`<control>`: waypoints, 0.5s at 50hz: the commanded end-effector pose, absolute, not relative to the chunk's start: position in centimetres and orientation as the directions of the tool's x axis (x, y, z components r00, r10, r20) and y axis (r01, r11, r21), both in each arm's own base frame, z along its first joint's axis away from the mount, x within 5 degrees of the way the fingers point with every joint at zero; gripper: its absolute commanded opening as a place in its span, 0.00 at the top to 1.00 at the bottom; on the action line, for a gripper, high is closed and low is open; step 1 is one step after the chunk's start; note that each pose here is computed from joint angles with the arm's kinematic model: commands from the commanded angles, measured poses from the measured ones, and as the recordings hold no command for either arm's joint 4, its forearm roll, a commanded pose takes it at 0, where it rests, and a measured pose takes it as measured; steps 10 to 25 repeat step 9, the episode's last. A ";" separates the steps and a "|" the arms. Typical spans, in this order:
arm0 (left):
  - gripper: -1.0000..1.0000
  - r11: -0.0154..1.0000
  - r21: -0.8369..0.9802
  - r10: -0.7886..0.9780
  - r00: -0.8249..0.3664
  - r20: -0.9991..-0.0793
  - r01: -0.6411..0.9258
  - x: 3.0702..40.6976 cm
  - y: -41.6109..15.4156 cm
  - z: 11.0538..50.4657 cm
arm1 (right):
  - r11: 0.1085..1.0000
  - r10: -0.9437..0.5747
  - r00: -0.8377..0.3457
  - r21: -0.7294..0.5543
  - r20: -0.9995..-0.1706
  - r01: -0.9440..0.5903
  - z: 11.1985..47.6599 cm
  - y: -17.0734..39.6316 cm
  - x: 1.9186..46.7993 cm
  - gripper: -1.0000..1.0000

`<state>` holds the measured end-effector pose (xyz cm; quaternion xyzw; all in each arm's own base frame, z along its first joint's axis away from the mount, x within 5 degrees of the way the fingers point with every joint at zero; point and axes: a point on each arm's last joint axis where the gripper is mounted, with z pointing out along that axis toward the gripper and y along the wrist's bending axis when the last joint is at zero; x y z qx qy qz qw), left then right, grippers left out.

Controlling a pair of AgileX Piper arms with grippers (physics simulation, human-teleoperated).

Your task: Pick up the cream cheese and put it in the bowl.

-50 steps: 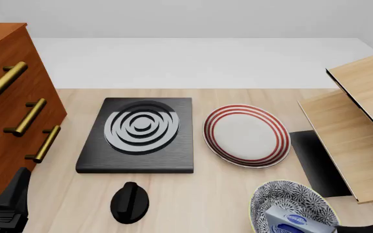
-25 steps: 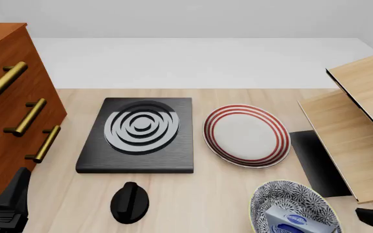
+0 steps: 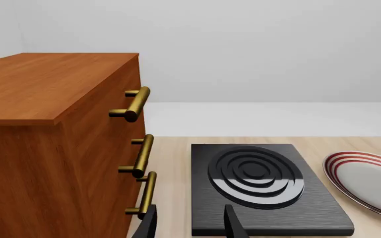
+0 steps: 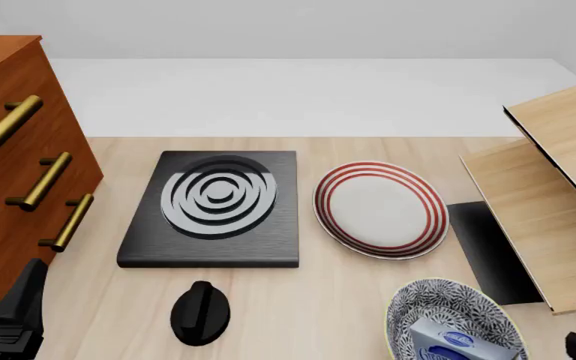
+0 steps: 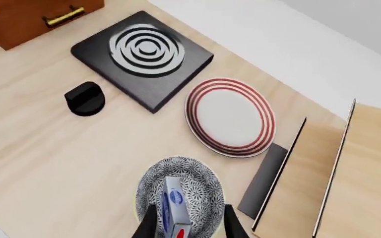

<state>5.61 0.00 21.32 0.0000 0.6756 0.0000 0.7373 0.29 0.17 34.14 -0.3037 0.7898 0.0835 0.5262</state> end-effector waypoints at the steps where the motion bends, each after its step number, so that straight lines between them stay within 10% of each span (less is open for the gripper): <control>1: 0.00 1.000 0.000 0.000 0.087 -0.996 0.000 5.6 0.0 21.3 | 0.811 -0.302 -0.165 -0.162 -0.939 -0.562 37.4 -0.9 -1.4 0.00; 25: 0.00 1.000 0.000 0.000 0.087 -0.996 0.000 5.6 0.0 21.3 | 0.823 -0.231 -0.092 -0.145 -0.968 -0.549 38.9 -1.9 -3.1 0.00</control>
